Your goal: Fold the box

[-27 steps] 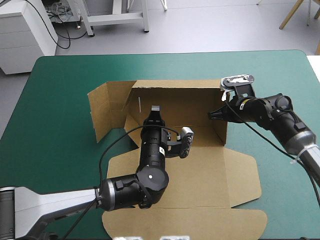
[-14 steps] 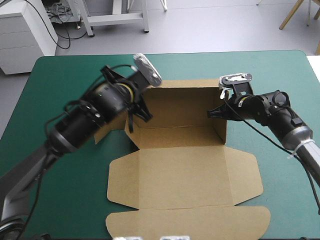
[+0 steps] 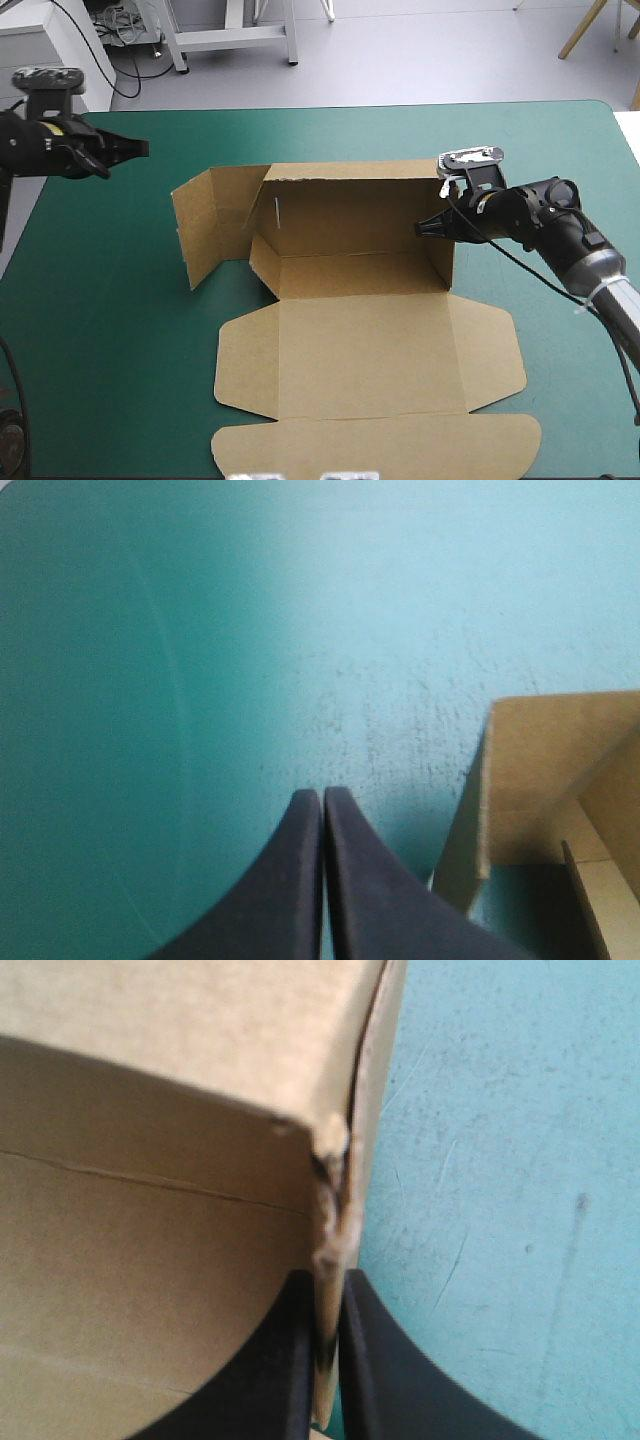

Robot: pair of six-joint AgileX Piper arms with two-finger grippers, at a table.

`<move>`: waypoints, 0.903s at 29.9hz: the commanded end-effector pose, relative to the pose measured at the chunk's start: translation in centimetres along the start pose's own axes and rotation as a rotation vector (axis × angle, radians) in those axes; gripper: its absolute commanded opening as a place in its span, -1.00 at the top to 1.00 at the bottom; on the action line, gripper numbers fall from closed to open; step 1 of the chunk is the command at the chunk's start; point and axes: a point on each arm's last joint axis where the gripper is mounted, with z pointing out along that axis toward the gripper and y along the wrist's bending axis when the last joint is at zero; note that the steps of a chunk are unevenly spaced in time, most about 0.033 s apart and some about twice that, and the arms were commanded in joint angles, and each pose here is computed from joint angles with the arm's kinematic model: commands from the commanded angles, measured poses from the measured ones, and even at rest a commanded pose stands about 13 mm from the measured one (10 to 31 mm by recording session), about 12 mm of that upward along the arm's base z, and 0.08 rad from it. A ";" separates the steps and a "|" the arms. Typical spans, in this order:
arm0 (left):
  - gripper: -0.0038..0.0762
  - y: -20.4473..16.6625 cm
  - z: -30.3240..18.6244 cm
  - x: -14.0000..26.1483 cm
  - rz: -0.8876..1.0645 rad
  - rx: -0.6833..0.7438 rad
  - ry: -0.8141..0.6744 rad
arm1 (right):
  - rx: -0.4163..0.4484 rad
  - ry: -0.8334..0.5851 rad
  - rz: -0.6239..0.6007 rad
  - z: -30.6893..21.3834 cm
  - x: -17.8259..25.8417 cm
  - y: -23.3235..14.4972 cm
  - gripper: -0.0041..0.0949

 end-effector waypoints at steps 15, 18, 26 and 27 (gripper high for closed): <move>0.93 8.3 2.2 6.7 -0.465 -0.029 -0.024 | -0.004 0.221 -0.020 1.2 -5.7 0.0 0.96; 0.93 8.2 2.0 6.7 -0.463 -0.029 -0.027 | 0.012 0.240 -0.030 3.3 -6.5 -0.2 0.96; 0.93 8.2 1.9 6.6 -0.462 -0.033 -0.045 | 0.039 0.225 -0.031 7.4 -8.7 -0.5 0.96; 0.93 8.2 1.9 6.5 -0.462 -0.033 -0.047 | 0.039 0.223 -0.031 7.8 -8.9 -0.5 0.95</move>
